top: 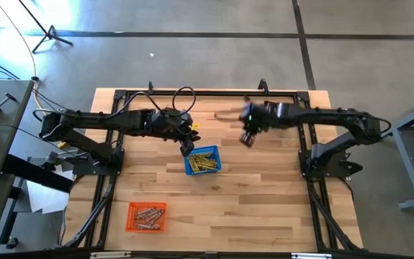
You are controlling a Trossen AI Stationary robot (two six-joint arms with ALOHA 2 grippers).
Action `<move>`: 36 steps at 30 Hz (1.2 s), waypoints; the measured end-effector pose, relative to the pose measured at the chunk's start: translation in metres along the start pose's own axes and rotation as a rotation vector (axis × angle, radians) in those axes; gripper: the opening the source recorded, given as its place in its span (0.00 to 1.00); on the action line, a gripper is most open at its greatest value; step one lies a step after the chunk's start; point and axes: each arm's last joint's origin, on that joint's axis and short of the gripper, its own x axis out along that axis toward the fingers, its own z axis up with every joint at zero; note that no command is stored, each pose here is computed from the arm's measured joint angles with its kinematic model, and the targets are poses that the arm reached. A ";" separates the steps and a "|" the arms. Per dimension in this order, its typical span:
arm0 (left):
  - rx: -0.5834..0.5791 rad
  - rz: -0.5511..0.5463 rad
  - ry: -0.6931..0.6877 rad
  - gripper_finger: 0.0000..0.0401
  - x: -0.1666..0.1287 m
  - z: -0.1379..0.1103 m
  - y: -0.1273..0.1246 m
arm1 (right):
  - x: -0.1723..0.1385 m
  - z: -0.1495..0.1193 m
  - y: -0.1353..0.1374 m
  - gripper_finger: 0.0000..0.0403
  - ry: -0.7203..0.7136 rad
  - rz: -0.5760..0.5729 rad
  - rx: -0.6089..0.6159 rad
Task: Sort crayons
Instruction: Put the red crayon into the black basket, then return to Home Position
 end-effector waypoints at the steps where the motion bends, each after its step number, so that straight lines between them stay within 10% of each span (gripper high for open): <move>1: -0.005 0.000 0.000 0.25 0.000 0.000 0.000 | -0.001 0.004 -0.009 0.01 -0.006 -0.016 -0.001; 16: 0.162 0.144 -0.030 0.25 0.000 0.003 0.010 | 0.014 -0.023 -0.151 0.01 0.104 -0.115 0.262; 29: 0.248 0.423 -0.053 0.25 -0.002 0.021 0.065 | 0.009 -0.036 -0.181 0.08 0.135 -0.243 0.377; 36: 0.225 0.507 -0.030 0.25 -0.006 0.027 0.096 | 0.008 -0.043 -0.170 0.26 0.215 -0.118 0.505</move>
